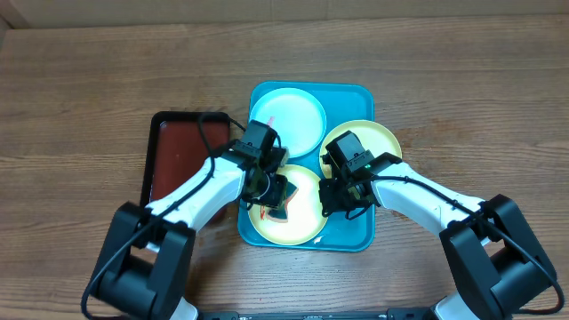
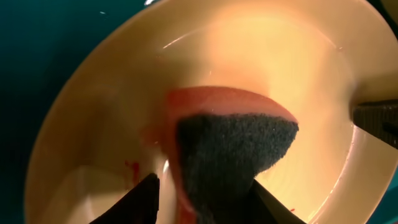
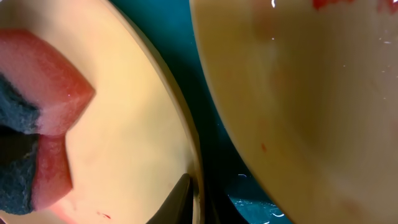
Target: Clean dirty plates on tray and stack at the side
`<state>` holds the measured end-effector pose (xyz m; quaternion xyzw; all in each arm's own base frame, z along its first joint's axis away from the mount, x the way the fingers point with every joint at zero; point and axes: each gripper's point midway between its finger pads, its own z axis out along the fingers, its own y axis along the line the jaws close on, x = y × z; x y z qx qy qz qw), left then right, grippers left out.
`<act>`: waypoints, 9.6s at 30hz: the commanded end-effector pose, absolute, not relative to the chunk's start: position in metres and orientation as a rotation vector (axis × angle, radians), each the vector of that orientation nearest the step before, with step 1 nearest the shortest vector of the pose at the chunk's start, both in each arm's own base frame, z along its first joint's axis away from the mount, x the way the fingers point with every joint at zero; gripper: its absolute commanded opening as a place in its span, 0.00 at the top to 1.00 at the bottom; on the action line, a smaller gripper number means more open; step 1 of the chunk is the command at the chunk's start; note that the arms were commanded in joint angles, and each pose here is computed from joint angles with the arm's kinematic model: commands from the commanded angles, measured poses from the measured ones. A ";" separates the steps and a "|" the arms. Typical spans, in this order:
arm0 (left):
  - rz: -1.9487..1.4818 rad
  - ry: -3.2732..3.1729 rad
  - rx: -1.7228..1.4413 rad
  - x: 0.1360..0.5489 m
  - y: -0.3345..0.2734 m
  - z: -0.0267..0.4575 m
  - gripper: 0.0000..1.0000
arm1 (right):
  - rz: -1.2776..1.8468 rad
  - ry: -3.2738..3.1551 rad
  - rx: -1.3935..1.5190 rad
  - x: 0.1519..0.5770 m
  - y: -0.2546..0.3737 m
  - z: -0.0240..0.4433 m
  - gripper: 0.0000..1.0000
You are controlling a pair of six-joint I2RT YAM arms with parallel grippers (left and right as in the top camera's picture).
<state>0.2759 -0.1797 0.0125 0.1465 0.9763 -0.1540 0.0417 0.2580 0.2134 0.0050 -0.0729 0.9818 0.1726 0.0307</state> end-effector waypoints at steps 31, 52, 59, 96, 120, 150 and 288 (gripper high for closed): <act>0.242 2.995 0.203 0.282 -0.103 0.005 0.96 | 0.518 3.062 -0.227 0.251 0.210 -0.002 0.90; -0.390 2.959 0.485 0.272 -0.178 0.028 0.96 | 0.521 3.056 -0.227 0.252 0.211 -0.001 0.90; 0.118 2.961 0.249 0.284 -0.118 0.009 0.96 | 0.520 3.058 -0.227 0.252 0.211 -0.001 0.93; -0.090 2.580 -0.504 0.332 0.002 0.163 0.96 | -0.333 2.577 -0.417 0.337 0.183 0.174 0.96; -0.050 2.643 -0.709 0.332 0.036 0.130 0.96 | -0.936 1.856 -0.933 0.320 0.254 0.273 0.96; -0.049 2.652 -0.711 0.330 0.036 0.129 0.96 | 0.585 2.642 0.111 0.412 0.057 0.184 0.96; -0.159 2.504 -0.006 0.436 -0.163 0.048 0.96 | 0.483 2.925 -0.273 0.452 0.216 0.010 0.96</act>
